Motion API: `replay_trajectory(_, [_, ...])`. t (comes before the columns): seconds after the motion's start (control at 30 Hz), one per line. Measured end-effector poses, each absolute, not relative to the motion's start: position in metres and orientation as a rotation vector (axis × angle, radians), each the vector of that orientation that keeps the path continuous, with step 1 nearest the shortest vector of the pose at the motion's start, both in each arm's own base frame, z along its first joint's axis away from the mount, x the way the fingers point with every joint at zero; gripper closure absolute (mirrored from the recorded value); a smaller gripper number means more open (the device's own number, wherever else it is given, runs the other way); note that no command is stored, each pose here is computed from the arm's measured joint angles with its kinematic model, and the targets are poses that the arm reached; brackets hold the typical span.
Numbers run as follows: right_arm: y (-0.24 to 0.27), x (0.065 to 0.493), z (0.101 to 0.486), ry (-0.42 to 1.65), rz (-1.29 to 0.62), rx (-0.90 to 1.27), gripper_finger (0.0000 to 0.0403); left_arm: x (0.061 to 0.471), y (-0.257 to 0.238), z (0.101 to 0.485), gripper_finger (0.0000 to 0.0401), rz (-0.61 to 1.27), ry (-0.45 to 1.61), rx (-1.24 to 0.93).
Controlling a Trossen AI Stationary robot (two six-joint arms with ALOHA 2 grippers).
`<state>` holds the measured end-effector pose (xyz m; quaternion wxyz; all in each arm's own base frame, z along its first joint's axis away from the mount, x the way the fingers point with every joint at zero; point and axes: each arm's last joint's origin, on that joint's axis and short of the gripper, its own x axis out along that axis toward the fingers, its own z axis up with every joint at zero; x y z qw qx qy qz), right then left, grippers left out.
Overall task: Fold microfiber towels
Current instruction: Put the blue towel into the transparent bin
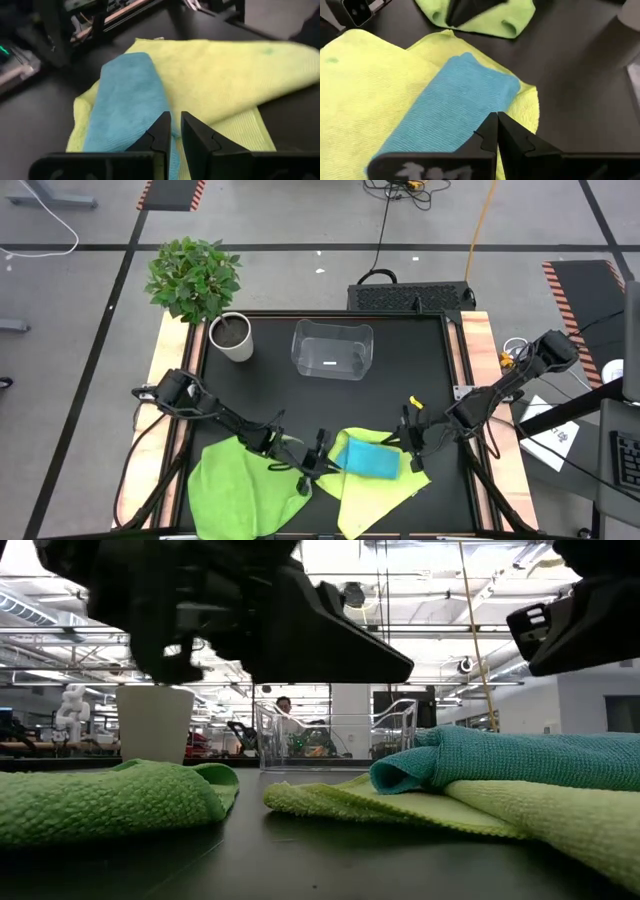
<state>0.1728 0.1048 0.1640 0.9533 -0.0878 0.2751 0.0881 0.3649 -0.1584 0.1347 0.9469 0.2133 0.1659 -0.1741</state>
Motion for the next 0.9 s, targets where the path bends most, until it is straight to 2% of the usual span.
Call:
replay_trajectory(0.2, [0.105,0.173,0.162,0.582,0.162,-0.048,0.0403,0.363,-0.175,0.139,0.0354,-0.289,0.386,0.669])
replay_trajectory(0.57, [0.106,0.17,0.152,0.646,0.22,0.071,0.0403,0.377,-0.171,0.148,0.0354,-0.259,0.509,0.723])
replay_trajectory(0.9, [0.106,0.167,0.145,0.591,0.278,0.115,0.0403,0.383,-0.168,0.156,0.0354,-0.218,0.49,0.833])
